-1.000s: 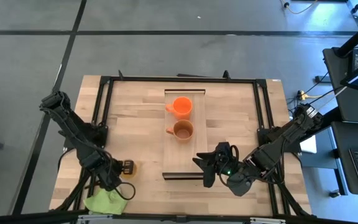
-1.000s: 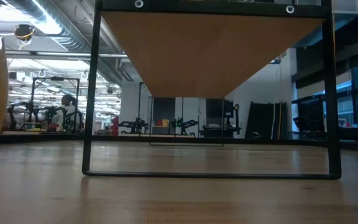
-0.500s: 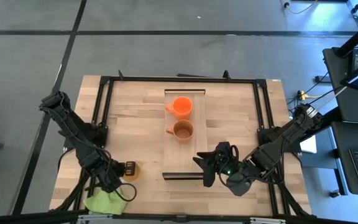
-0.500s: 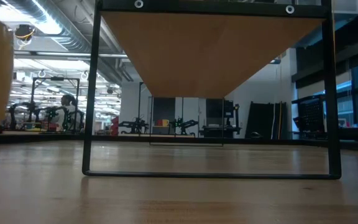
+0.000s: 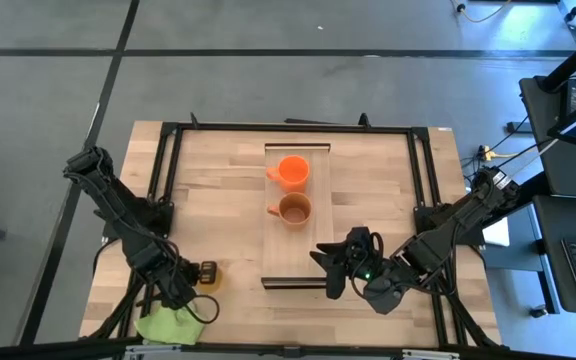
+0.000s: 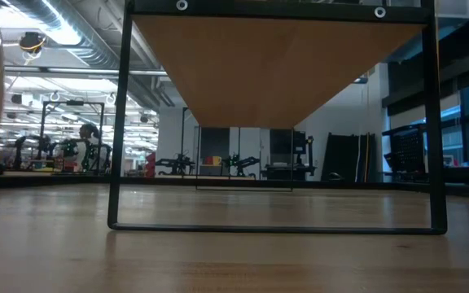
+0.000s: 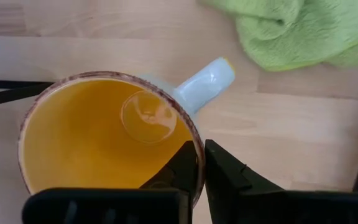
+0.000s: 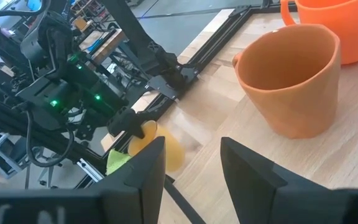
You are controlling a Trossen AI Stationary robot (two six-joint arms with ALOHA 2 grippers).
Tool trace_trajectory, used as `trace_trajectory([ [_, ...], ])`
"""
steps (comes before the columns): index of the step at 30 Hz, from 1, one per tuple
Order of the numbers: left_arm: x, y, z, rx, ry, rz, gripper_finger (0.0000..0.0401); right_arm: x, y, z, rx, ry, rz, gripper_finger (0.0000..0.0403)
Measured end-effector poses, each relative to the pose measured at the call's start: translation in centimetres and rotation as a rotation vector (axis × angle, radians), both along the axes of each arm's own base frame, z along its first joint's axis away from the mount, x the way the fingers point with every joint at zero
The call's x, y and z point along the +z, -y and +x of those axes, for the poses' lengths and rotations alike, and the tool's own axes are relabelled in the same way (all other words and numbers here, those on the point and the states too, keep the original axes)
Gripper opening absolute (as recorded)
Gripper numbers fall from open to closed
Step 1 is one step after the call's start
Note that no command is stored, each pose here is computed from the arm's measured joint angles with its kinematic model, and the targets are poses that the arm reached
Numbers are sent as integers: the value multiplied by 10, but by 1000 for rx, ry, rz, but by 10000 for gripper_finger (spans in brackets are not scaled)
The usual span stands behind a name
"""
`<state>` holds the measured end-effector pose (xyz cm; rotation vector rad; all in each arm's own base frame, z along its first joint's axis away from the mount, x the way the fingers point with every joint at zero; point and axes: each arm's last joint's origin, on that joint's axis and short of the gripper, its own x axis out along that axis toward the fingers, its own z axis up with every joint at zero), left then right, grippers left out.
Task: Stack small to large cups/mugs on shelf
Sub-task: Put the yellow mug on the shelf
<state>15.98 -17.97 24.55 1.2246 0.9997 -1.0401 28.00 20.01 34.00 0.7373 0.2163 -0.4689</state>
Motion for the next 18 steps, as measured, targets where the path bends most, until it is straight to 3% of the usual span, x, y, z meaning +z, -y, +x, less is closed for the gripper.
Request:
trace_trajectory([
  [18, -12, 2, 10, 15, -56, 4, 24, 0, 2, 1, -3, -3, -6, 156],
])
